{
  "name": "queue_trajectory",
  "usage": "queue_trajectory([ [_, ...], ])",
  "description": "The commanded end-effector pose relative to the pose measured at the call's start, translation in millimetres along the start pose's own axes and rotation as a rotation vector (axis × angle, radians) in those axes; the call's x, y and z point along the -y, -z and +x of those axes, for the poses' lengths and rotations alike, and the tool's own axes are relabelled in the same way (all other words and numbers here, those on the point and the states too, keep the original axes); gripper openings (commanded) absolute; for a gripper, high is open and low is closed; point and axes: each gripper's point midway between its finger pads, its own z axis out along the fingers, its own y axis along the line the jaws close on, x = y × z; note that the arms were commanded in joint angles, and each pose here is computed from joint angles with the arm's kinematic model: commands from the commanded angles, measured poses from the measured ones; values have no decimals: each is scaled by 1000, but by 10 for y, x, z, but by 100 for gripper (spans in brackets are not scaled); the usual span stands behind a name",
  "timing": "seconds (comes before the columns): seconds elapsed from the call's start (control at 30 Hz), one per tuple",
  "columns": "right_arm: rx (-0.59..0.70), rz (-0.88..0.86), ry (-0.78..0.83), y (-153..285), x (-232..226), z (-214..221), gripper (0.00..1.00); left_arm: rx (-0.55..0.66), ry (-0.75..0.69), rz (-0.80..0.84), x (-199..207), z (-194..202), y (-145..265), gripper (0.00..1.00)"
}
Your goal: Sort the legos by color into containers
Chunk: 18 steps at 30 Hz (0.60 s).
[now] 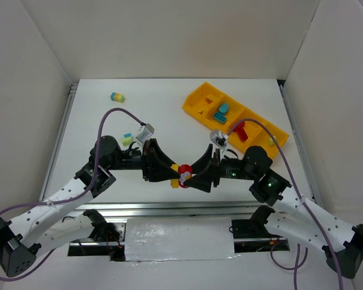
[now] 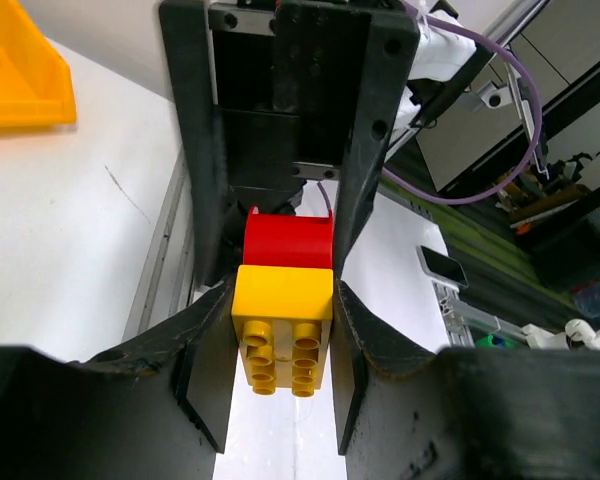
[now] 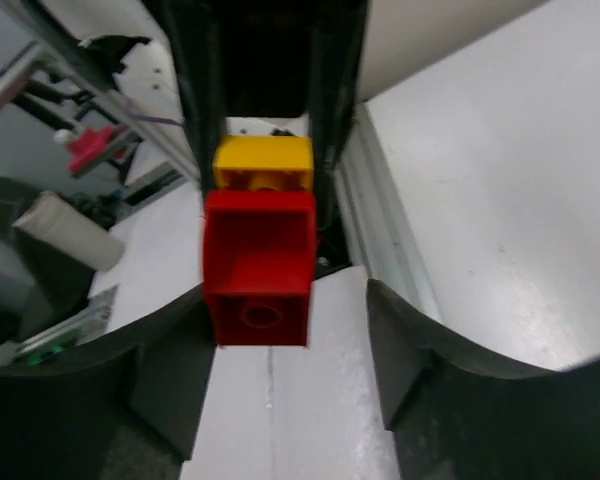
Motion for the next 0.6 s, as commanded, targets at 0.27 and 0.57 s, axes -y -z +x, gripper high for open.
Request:
queue_trajectory([
  [0.27, 86, -76, 70, -7, -61, -212, 0, 63, -98, -130, -71, -222, 74, 0],
  [0.57, 214, 778, -228, 625, 1683, -329, 0, 52, -76, -493, -469, -315, 389, 0],
])
